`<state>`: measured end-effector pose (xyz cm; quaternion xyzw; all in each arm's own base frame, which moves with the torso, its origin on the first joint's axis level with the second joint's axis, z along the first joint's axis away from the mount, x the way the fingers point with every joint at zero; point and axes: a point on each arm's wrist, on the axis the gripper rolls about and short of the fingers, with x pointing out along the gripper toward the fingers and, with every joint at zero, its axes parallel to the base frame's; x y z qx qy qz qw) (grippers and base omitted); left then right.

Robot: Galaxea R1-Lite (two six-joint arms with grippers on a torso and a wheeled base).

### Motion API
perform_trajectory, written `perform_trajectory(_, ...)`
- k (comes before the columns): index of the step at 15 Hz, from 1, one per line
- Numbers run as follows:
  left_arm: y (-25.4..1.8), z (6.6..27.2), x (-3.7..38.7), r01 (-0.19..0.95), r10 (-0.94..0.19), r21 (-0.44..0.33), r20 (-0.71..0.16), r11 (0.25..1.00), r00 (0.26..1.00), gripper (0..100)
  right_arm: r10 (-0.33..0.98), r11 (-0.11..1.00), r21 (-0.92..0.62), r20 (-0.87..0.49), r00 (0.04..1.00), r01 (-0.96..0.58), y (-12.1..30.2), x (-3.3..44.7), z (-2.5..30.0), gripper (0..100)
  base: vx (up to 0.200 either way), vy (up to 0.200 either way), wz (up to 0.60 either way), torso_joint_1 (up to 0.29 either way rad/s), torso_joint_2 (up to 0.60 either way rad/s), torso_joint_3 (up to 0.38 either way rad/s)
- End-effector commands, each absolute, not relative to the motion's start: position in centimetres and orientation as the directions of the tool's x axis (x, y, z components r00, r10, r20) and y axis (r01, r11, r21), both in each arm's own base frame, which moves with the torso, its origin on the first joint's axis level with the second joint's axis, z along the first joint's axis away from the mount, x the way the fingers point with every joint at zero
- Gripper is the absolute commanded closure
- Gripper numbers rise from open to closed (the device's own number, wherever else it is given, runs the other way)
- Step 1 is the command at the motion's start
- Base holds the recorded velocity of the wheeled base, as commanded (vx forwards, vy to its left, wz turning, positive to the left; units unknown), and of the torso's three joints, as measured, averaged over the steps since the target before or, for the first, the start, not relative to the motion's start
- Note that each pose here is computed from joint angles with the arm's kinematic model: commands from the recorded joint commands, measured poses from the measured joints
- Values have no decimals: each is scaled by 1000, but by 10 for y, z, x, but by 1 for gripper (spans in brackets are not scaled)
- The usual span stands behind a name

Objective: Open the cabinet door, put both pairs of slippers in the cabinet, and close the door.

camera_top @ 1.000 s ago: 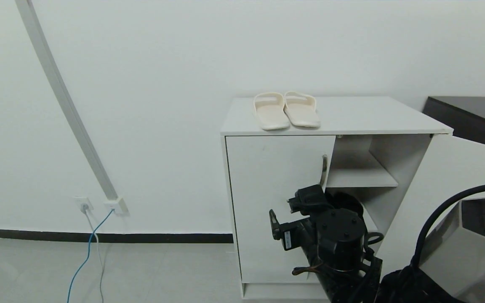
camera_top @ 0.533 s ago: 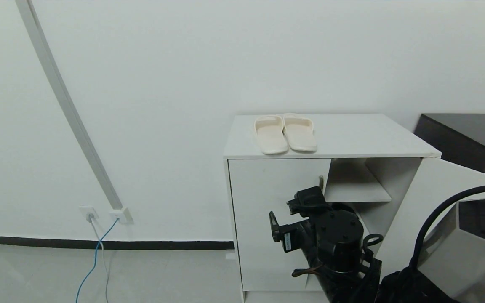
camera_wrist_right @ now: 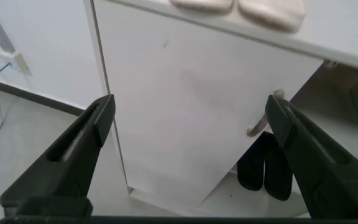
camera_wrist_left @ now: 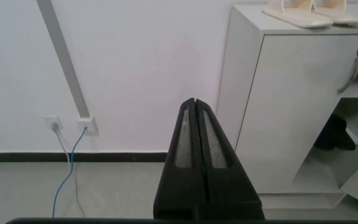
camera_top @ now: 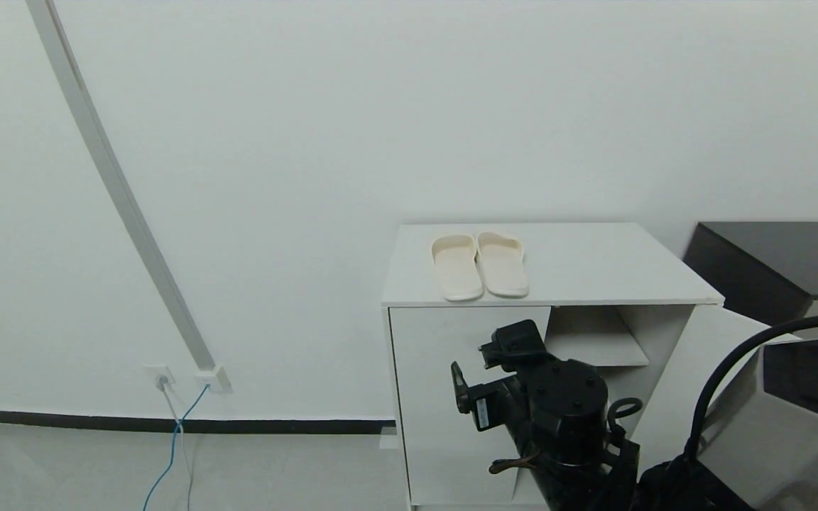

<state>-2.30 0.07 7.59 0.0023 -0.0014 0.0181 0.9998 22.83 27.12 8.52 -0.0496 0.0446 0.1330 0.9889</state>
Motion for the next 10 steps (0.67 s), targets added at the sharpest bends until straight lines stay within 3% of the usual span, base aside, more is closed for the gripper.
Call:
perform_trajectory(1,1,76,-23,-37,37,5,2,999,999,100,257,960,-90,-107,961,-266,272,230,82,0,0,0,0,276,-618,-349)
perform_trajectory(10,1,76,-23,-34,34,6,2,999,999,100,210,971,-90,-113,971,-221,273,264,67,0,0,0,0,191,-420,-233)
